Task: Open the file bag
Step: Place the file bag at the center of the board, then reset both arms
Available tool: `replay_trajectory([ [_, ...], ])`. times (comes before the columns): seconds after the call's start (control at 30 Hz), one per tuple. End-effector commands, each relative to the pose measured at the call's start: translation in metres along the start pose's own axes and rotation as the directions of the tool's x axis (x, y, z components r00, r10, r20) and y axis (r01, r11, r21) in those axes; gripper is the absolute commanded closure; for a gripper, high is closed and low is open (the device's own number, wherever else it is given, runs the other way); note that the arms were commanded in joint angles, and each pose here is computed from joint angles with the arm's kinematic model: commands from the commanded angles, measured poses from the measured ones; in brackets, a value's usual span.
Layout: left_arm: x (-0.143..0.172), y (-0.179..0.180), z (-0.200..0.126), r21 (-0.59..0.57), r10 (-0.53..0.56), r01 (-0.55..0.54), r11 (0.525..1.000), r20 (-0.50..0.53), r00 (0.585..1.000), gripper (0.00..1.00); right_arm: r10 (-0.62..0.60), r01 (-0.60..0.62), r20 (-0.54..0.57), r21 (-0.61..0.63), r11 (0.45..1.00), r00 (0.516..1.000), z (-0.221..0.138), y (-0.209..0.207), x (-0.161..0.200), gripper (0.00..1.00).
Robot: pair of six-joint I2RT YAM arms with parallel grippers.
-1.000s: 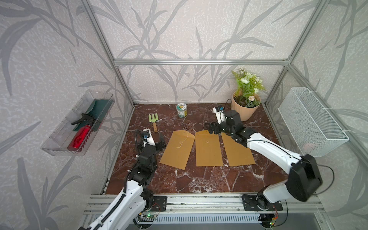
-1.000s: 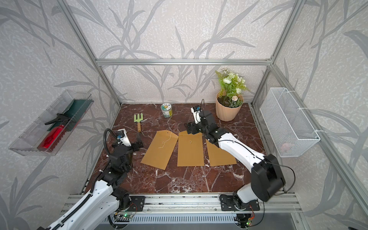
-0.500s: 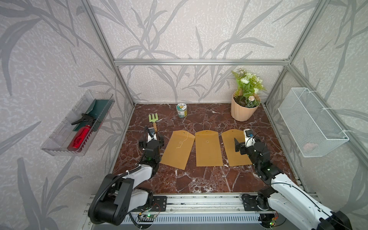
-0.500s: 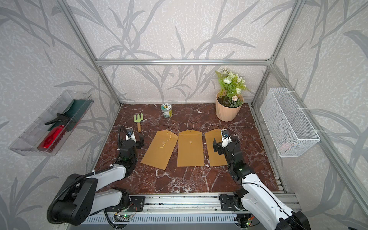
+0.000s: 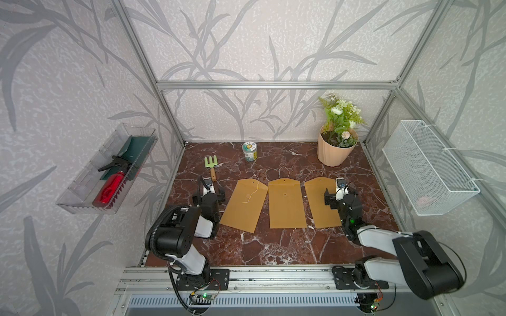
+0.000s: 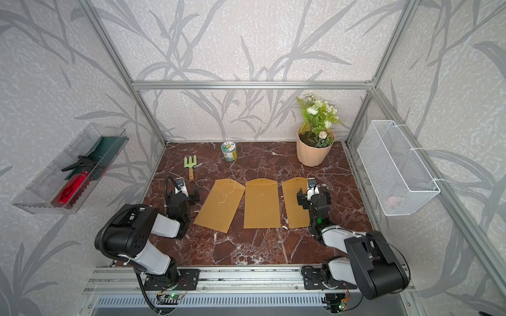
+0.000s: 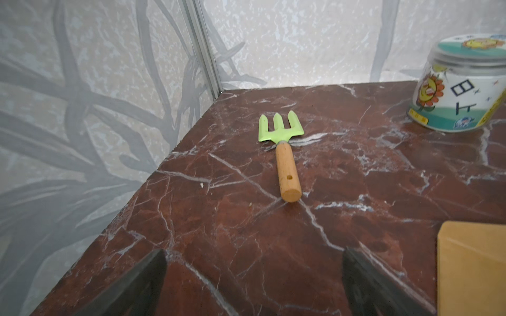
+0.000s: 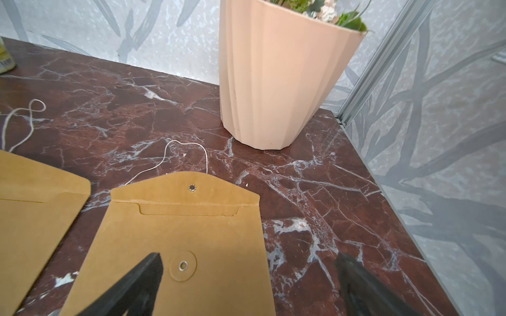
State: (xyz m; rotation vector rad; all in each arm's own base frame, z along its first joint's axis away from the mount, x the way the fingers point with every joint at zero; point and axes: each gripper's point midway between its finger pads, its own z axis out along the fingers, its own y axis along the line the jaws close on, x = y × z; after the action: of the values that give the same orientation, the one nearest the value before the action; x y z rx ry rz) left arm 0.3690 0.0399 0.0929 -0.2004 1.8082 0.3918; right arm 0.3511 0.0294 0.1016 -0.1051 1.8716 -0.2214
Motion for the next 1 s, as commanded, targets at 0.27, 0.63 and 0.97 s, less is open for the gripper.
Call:
replay_trajectory([
  [0.27, -0.015, 0.001, 0.009, 0.007, -0.042, 0.042, 0.999, 0.013, 0.999, 0.01, 0.007, -0.010, 0.130, 0.019, 1.000, 0.991, 0.024, 0.003, -0.012, 0.01],
  [0.63, -0.015, 0.001, 0.009, 0.006, -0.042, 0.042, 0.999, 0.013, 0.999, 0.01, 0.098, -0.098, 0.005, -0.033, 0.995, 0.995, 0.046, -0.008, -0.005, 0.01],
  [0.97, -0.014, -0.001, 0.011, 0.013, -0.042, 0.042, 0.999, -0.001, 0.999, 0.01, 0.096, -0.096, 0.005, -0.033, 0.995, 0.995, 0.046, -0.008, -0.005, 0.01],
])
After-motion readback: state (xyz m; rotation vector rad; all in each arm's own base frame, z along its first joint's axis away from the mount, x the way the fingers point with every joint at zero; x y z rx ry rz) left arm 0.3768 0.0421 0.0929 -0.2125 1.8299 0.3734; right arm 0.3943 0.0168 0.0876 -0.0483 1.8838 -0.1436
